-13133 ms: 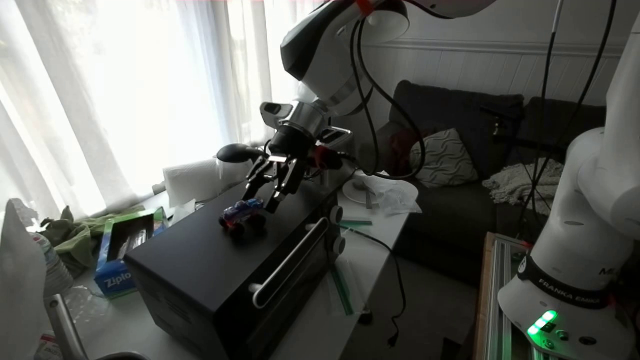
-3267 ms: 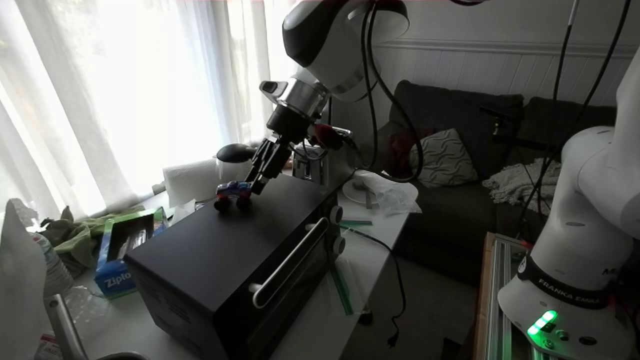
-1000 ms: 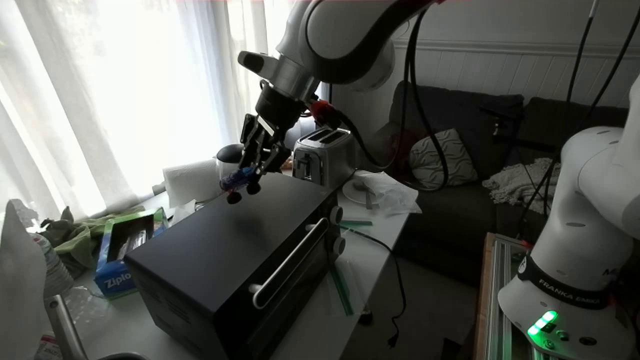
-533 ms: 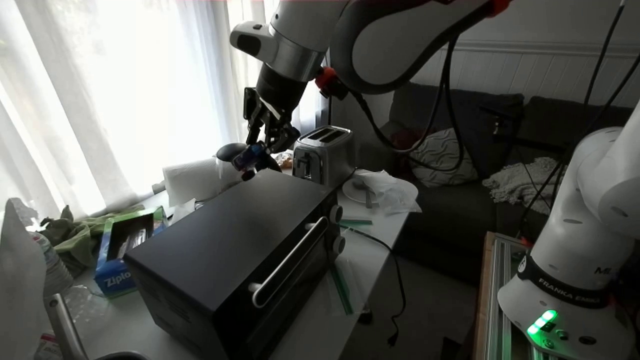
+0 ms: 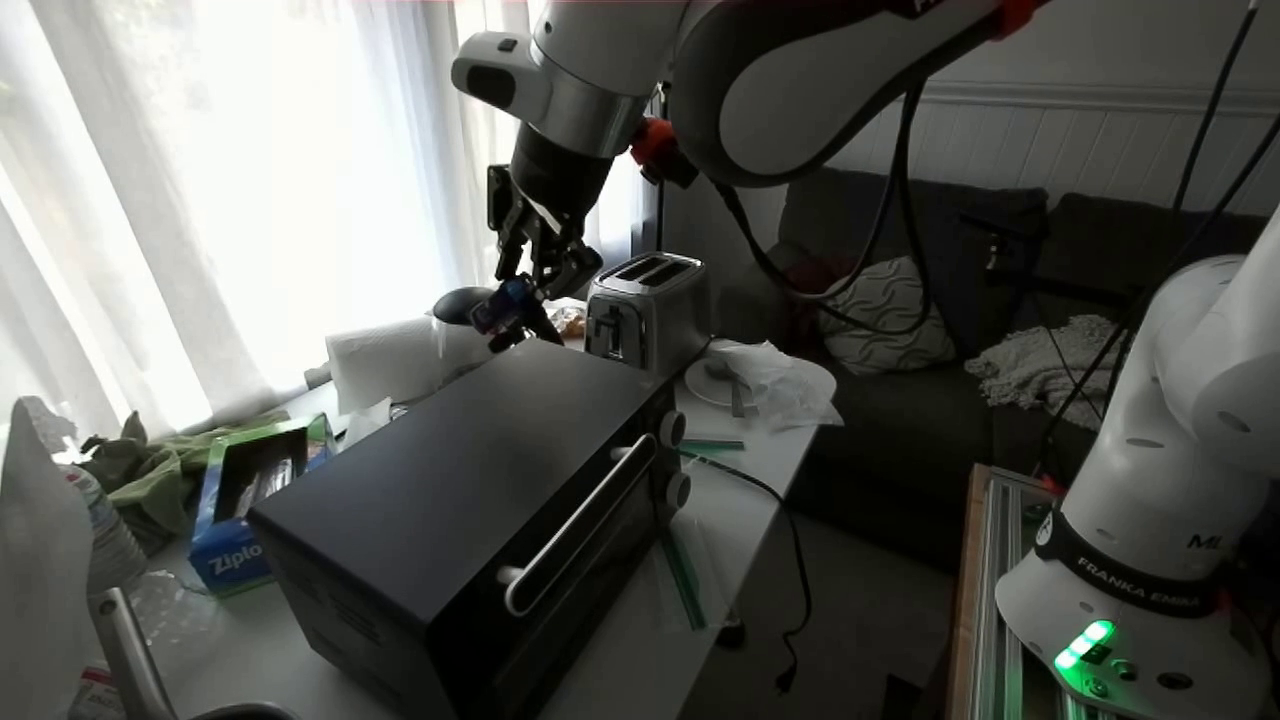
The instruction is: Lift the toy car, put it on top of the oven and turn it upside down
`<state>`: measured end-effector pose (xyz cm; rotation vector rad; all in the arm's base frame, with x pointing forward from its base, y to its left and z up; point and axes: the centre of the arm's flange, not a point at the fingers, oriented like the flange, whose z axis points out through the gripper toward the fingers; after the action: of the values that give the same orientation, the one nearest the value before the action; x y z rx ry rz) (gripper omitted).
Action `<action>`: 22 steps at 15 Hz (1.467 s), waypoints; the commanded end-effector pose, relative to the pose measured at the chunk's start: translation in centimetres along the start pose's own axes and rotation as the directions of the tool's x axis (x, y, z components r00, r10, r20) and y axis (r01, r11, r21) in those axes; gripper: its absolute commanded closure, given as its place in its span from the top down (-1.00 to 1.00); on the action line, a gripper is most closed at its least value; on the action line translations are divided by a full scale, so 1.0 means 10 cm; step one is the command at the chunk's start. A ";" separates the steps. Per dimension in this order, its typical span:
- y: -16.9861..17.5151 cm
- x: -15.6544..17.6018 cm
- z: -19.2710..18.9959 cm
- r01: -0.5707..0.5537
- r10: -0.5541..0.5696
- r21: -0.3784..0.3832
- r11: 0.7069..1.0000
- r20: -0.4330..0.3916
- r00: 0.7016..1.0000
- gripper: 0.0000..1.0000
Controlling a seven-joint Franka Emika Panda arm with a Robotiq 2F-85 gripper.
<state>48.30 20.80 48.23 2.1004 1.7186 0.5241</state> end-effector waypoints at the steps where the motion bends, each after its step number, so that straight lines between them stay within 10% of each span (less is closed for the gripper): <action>1: 0.00 0.00 0.00 0.000 0.000 0.000 1.000 0.000 1.000 -0.12; 2: -0.01 0.01 -0.01 0.024 -0.023 -0.003 1.000 0.020 1.000 -0.62; 8: -0.14 0.13 -0.04 0.209 -0.219 0.075 0.975 0.172 0.960 -0.62; 22: -0.30 0.59 0.30 0.502 -0.595 0.321 0.803 0.371 0.713 -0.62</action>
<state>47.11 26.02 44.65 1.5904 2.0110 -0.2458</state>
